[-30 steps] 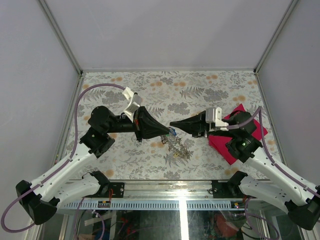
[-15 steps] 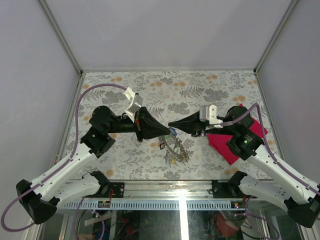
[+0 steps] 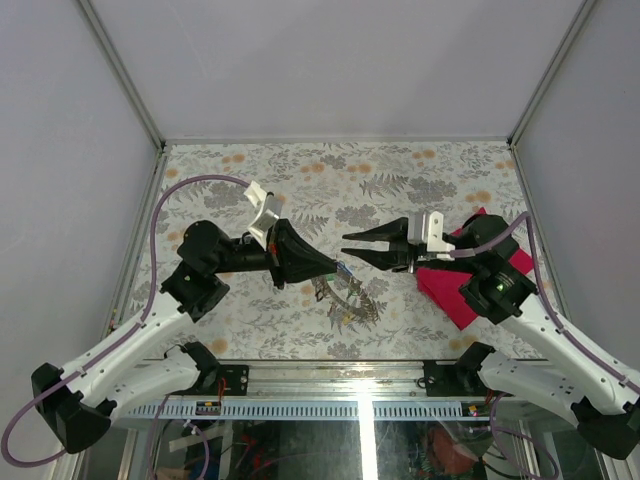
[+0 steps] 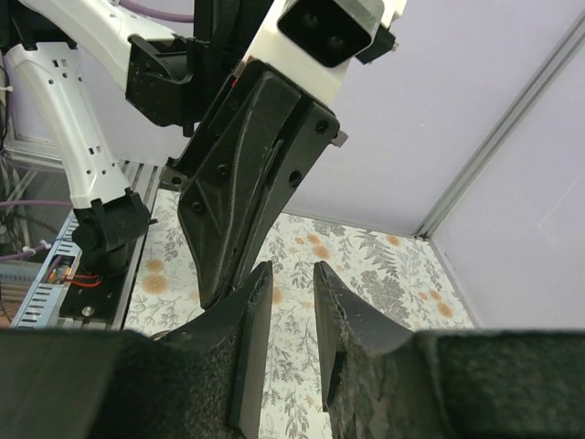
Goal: Put the keys on the keyring
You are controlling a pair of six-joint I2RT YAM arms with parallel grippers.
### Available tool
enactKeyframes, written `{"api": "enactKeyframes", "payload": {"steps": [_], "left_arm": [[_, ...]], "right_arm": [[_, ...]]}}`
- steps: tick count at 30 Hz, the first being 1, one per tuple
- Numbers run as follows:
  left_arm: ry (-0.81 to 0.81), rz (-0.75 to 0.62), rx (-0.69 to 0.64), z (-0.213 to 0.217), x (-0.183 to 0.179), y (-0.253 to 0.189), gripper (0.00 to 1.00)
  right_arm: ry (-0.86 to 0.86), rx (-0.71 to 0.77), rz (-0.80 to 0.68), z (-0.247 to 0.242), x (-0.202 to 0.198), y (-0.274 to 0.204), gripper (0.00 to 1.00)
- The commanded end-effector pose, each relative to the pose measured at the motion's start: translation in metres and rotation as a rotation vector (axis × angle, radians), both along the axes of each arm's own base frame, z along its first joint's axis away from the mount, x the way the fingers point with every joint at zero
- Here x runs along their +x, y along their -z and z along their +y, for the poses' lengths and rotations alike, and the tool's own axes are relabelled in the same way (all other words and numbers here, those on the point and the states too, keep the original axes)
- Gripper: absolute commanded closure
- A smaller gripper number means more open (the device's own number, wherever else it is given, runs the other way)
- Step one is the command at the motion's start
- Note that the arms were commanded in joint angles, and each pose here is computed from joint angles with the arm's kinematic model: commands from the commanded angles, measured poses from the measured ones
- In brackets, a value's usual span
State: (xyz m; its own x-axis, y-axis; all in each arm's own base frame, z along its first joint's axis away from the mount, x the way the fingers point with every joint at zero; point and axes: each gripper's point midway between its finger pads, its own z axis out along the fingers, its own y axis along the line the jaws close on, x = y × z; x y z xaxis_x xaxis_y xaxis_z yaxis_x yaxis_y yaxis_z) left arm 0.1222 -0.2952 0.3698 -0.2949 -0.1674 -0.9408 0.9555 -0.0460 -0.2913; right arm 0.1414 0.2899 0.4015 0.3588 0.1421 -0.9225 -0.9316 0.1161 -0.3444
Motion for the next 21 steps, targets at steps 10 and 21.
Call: {"api": "enactKeyframes", "payload": {"steps": [10, 21], "left_arm": [[-0.043, -0.099, -0.135, 0.01, -0.006, -0.034, 1.0], [-0.03, -0.101, -0.134, 0.009, -0.007, -0.033, 1.0]], "right_arm": [[0.019, -0.01, 0.106, -0.018, -0.018, -0.032, 0.66], [-0.121, -0.245, 0.432, -0.002, -0.033, -0.003, 0.63]]}}
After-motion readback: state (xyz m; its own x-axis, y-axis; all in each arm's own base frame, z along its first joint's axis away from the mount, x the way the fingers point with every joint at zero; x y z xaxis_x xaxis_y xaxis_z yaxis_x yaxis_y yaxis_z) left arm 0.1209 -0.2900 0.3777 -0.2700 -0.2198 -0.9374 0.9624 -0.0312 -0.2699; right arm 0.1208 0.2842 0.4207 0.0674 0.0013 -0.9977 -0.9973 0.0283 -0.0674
